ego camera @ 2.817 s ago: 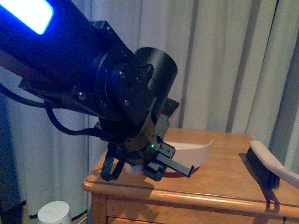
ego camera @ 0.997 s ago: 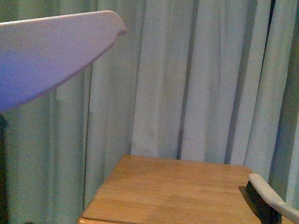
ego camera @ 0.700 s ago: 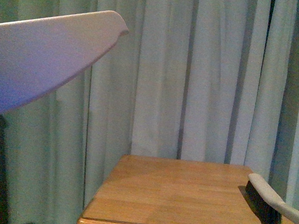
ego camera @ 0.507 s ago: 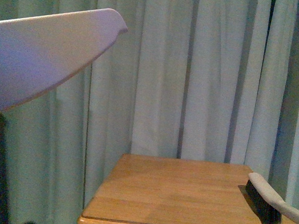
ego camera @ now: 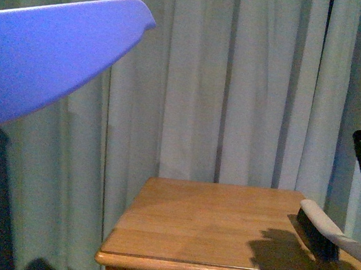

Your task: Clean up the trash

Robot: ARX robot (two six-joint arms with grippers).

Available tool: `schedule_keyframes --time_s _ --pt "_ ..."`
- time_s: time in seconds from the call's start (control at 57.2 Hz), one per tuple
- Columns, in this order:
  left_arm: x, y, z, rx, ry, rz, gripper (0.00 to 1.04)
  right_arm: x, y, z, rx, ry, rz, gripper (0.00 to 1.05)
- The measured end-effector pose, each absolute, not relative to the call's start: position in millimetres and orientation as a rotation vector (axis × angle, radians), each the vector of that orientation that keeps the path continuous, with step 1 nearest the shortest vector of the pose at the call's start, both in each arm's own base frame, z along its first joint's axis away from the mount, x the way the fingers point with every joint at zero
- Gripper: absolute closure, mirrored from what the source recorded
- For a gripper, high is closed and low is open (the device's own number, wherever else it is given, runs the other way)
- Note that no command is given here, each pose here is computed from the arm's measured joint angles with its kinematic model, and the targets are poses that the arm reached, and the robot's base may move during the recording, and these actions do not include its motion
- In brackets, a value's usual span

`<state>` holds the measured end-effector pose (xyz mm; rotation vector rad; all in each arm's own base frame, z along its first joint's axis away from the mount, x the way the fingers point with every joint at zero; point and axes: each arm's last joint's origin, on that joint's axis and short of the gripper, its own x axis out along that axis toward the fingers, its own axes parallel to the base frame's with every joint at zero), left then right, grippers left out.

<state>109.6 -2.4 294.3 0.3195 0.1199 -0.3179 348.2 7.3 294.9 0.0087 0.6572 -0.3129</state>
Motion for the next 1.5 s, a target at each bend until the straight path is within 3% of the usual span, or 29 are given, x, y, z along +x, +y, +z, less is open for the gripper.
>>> schedule_keyframes --time_s 0.367,1.032,1.19,1.347,1.505 --pt "110 -2 294 0.319 0.12 -0.318 0.76 387 9 242 0.059 0.772 -0.322 0.07" --pt "110 -2 294 0.319 0.12 -0.318 0.76 414 14 185 0.113 0.838 -0.319 0.07" --pt "110 -2 294 0.319 0.12 -0.318 0.76 415 16 186 0.115 0.825 -0.313 0.28" --pt "110 -2 294 0.319 0.12 -0.318 0.76 417 14 188 0.126 0.804 -0.304 0.65" --pt "110 -2 294 0.319 0.12 -0.318 0.76 416 13 190 0.13 0.786 -0.291 0.83"
